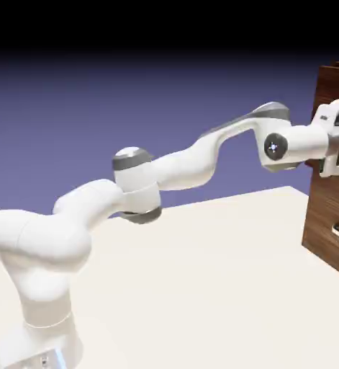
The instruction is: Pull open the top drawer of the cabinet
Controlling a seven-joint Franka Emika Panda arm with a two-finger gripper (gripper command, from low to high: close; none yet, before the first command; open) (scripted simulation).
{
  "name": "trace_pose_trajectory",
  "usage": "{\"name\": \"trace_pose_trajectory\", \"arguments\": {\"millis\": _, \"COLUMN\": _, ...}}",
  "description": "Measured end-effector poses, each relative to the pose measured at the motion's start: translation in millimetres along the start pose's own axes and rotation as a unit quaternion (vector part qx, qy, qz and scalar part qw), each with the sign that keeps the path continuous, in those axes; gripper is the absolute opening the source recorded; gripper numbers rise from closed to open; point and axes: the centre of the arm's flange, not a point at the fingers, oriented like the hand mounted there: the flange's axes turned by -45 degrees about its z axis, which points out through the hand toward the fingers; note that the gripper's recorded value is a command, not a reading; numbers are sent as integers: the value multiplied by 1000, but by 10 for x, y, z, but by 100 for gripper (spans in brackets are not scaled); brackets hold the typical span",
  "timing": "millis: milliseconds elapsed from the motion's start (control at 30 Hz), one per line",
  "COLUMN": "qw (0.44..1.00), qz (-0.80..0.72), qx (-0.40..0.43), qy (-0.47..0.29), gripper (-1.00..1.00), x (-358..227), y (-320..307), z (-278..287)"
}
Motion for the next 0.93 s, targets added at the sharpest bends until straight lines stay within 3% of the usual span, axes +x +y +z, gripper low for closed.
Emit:
{"name": "trace_pose_trajectory", "arguments": {"millis": 800, "qw": 1000, "qz": 0, "qx": 1, "qy": 0, "gripper": -100, "x": 0, "y": -4, "z": -2136}}
{"name": "trace_pose_trajectory", "arguments": {"millis": 833, "qw": 1000, "qz": 0, "qx": 1, "qy": 0, "gripper": 100, "x": 0, "y": -4, "z": -2234}}
{"name": "trace_pose_trajectory", "arguments": {"millis": 933, "qw": 1000, "qz": -1, "qx": -1, "qy": 0, "gripper": 100, "x": 3, "y": 1, "z": -2349}}
